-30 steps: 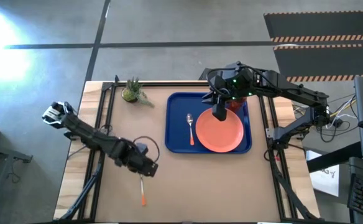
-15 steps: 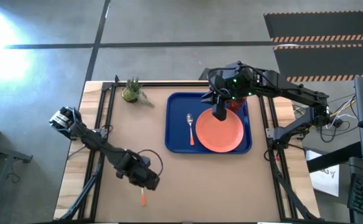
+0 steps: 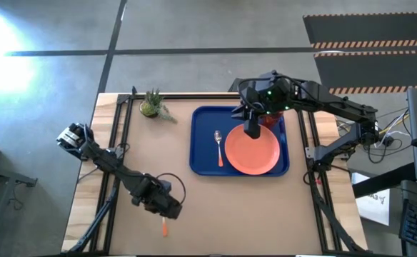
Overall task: Pick and place plate/cup/fork/spoon on tray
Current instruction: Put the orange fork on the blue serving tray to the left of the orange spoon
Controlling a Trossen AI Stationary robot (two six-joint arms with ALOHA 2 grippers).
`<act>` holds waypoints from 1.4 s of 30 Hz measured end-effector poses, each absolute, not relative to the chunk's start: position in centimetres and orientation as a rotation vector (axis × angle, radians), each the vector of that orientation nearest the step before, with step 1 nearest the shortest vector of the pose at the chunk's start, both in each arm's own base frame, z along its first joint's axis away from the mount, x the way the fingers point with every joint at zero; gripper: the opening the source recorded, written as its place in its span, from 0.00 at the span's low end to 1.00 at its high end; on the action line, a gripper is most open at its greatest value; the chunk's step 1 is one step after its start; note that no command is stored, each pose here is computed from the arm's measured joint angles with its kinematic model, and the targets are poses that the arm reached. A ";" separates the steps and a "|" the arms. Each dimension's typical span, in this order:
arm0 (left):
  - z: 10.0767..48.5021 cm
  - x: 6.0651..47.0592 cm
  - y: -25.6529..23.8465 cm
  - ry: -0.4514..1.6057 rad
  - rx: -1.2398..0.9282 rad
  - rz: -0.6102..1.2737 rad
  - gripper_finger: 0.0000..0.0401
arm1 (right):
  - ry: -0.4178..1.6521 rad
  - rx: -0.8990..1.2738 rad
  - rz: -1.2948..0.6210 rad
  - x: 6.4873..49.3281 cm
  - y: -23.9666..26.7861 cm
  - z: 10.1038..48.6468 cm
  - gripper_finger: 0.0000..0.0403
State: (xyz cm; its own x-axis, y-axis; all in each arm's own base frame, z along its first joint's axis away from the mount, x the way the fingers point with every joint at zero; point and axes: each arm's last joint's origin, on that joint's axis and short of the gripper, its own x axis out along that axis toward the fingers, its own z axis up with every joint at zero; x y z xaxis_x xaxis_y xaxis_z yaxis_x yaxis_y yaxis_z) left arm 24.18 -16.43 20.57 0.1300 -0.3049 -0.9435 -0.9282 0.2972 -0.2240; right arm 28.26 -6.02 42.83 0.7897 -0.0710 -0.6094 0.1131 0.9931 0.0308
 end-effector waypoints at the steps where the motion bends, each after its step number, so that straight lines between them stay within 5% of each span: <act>1: 20.4 24.1 -16.4 1.408 -1.244 0.701 0.29 | 0.655 0.066 -0.099 28.3 -6.0 42.8 0.18; 8: 19.4 23.8 -16.2 1.385 -1.334 0.807 0.37 | 0.677 0.054 -0.092 28.4 -6.1 42.0 0.17; 23: 16.8 24.1 -16.4 1.370 -1.453 0.795 0.38 | 0.672 0.022 -0.082 28.6 -6.1 41.9 0.17; 42: 16.6 23.7 -16.1 1.374 -1.410 0.840 0.24 | 0.674 0.027 -0.083 28.6 -6.1 41.8 0.17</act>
